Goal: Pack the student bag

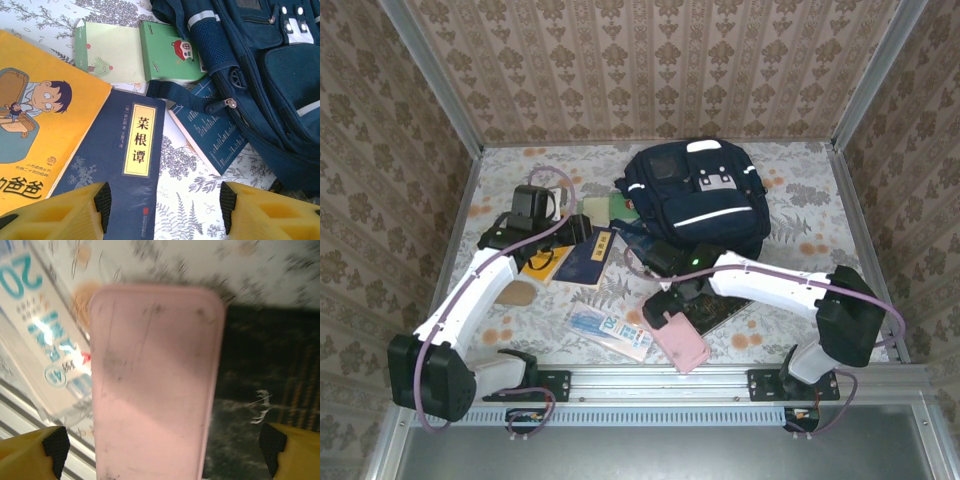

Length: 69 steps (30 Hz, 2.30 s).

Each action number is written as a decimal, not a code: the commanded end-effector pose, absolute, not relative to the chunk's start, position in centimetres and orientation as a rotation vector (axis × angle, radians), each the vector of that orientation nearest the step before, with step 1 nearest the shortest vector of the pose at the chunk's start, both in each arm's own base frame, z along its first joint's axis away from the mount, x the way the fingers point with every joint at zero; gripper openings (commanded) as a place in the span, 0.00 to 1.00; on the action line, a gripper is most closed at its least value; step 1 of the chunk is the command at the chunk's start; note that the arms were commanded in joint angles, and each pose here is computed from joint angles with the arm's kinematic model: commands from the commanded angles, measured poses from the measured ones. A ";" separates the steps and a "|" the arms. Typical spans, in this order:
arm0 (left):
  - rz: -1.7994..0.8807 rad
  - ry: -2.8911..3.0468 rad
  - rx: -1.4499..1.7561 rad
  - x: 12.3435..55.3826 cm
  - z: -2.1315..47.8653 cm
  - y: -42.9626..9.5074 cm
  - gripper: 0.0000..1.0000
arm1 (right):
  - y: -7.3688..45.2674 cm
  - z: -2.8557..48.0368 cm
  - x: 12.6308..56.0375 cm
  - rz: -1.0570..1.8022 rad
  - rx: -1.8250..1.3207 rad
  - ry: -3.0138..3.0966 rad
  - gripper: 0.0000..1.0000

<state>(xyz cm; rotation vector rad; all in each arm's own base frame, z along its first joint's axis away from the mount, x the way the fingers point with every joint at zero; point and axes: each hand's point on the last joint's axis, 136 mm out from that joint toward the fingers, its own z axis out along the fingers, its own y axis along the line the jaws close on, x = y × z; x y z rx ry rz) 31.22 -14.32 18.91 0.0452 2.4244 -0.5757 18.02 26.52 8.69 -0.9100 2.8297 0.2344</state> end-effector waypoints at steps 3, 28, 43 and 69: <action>-0.603 2.436 0.028 31.0 18.5 -14.3 0.61 | 26.8 7.5 16.0 0.112 -0.996 2.872 1.00; -0.624 2.449 0.027 31.0 17.4 -14.4 0.61 | 26.8 1.3 16.1 -0.285 -1.078 2.876 0.99; -0.632 2.450 -0.031 31.5 17.2 -13.6 0.62 | 32.2 4.4 21.1 -0.050 -1.080 2.789 0.80; -0.691 2.472 -0.057 31.6 16.3 -13.9 0.62 | 28.8 -1.4 21.6 -0.211 -1.155 2.950 1.00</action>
